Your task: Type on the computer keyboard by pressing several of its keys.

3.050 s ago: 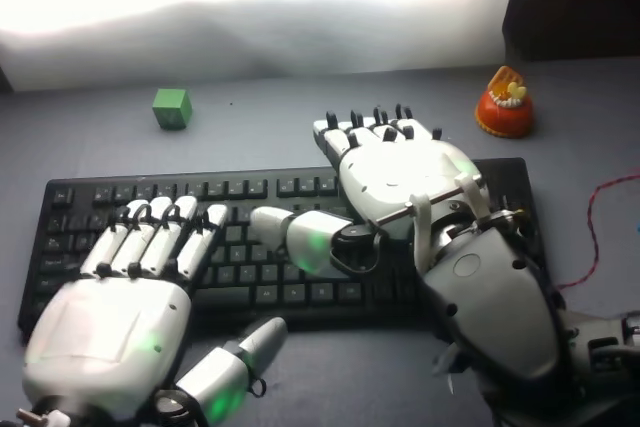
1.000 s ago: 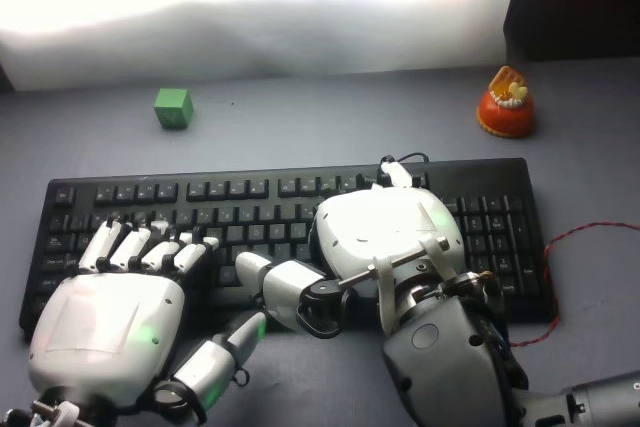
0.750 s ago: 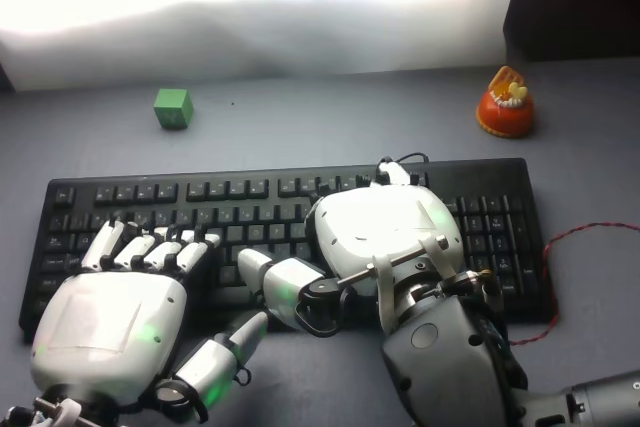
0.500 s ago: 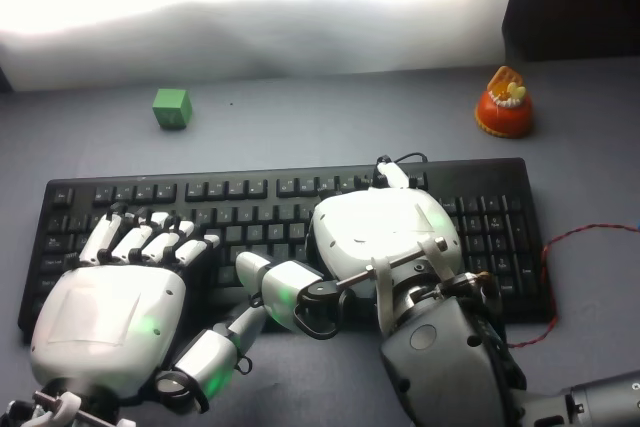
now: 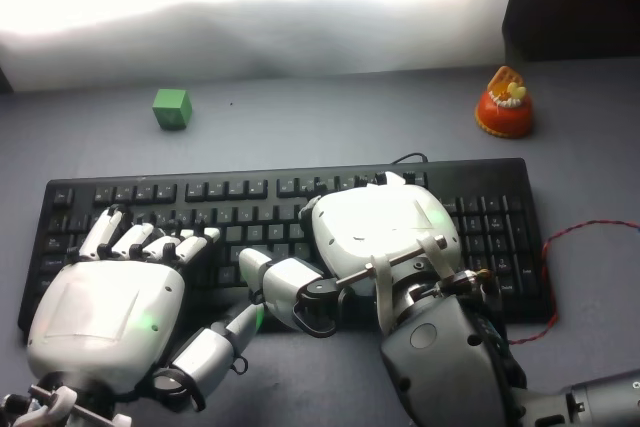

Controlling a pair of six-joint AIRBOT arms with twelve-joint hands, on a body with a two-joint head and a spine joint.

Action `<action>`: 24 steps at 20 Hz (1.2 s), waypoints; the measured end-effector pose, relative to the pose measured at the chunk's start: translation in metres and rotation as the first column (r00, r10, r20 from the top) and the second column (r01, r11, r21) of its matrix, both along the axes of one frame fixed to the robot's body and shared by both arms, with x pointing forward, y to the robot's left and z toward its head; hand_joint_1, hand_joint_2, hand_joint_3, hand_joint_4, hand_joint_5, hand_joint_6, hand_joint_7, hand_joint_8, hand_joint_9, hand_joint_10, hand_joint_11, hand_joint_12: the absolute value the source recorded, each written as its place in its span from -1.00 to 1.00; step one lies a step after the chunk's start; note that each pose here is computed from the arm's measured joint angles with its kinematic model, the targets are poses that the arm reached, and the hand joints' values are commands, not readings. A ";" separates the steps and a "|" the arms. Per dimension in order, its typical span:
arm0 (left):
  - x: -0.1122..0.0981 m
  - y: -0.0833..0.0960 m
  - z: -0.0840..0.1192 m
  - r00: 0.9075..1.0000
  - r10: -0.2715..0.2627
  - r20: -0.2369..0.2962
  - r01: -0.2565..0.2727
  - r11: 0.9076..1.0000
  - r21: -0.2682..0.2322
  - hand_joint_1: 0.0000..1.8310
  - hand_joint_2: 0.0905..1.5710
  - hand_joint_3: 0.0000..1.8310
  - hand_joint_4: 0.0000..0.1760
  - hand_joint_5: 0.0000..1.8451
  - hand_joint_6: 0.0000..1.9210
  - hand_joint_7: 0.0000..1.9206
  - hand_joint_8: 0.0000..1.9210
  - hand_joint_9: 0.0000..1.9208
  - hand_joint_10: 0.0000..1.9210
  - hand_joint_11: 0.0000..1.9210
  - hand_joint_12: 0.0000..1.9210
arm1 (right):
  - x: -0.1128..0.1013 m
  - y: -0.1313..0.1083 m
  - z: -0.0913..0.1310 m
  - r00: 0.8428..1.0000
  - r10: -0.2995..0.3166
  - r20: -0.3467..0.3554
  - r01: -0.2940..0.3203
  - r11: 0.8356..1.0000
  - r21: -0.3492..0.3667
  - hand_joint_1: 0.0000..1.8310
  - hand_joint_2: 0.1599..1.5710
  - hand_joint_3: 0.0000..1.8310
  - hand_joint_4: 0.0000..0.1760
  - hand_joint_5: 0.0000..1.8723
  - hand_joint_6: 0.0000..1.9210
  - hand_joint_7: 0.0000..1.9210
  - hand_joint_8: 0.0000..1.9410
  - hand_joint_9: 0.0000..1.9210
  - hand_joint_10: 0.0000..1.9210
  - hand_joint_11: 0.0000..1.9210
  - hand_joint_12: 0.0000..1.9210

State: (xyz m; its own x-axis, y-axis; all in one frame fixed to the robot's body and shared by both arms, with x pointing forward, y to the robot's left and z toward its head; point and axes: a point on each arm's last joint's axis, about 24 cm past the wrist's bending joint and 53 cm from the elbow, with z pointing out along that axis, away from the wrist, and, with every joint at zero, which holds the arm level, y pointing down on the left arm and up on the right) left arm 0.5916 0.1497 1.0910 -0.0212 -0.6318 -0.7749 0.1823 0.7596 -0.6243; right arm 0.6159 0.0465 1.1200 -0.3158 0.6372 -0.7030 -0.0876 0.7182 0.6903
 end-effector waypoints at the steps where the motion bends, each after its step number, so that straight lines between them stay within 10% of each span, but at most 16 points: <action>1: 0.001 0.000 0.001 1.000 -0.001 -0.002 0.001 1.000 -0.001 -0.83 0.63 -1.00 -1.00 -0.40 -0.97 -0.32 -0.99 -0.67 -0.09 -1.00 0.64 | 0.000 0.000 0.000 1.000 0.000 0.000 0.000 1.000 0.000 -1.00 0.48 -1.00 -1.00 -0.27 -0.99 -0.08 -1.00 -0.48 0.32 -0.69 0.92; 10: 0.010 0.003 0.011 1.000 -0.011 0.006 0.011 1.000 0.019 -0.85 0.63 -1.00 -1.00 -0.40 -0.98 -0.34 -1.00 -0.70 -0.16 -1.00 0.54 | 0.005 -0.006 0.012 1.000 -0.004 -0.002 0.004 1.000 0.018 -1.00 0.47 -1.00 -1.00 -0.25 -0.99 -0.08 -0.99 -0.47 0.11 -0.79 0.83; 15: 0.017 0.007 0.029 0.998 -0.012 0.068 0.007 0.997 0.073 -0.82 0.62 -1.00 -1.00 -0.39 -0.97 -0.34 -1.00 -0.70 -0.15 -1.00 0.53 | 0.007 -0.018 0.057 0.993 0.002 0.116 -0.007 0.999 0.040 -1.00 0.48 -1.00 -1.00 -0.27 -1.00 -0.10 -1.00 -0.47 0.05 -0.82 0.80; 24: 0.014 0.006 0.044 0.987 -0.027 0.159 -0.001 0.985 0.172 -0.63 0.54 -1.00 -0.92 -0.43 -0.99 -0.35 -1.00 -0.73 -0.13 -1.00 0.52 | -0.017 -0.033 0.107 0.963 0.166 0.212 -0.165 0.986 -0.021 -1.00 0.48 -1.00 -1.00 -0.27 -1.00 -0.09 -1.00 -0.47 0.06 -0.84 0.79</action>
State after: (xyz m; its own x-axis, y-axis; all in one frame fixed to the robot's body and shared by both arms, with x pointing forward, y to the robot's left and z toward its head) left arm 0.6053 0.1553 1.1347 0.1050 -0.4900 -0.8654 0.2800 0.8495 -0.4470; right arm 0.5992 0.0132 1.2266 -0.2601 0.5864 -0.7672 -0.3494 0.6835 0.6409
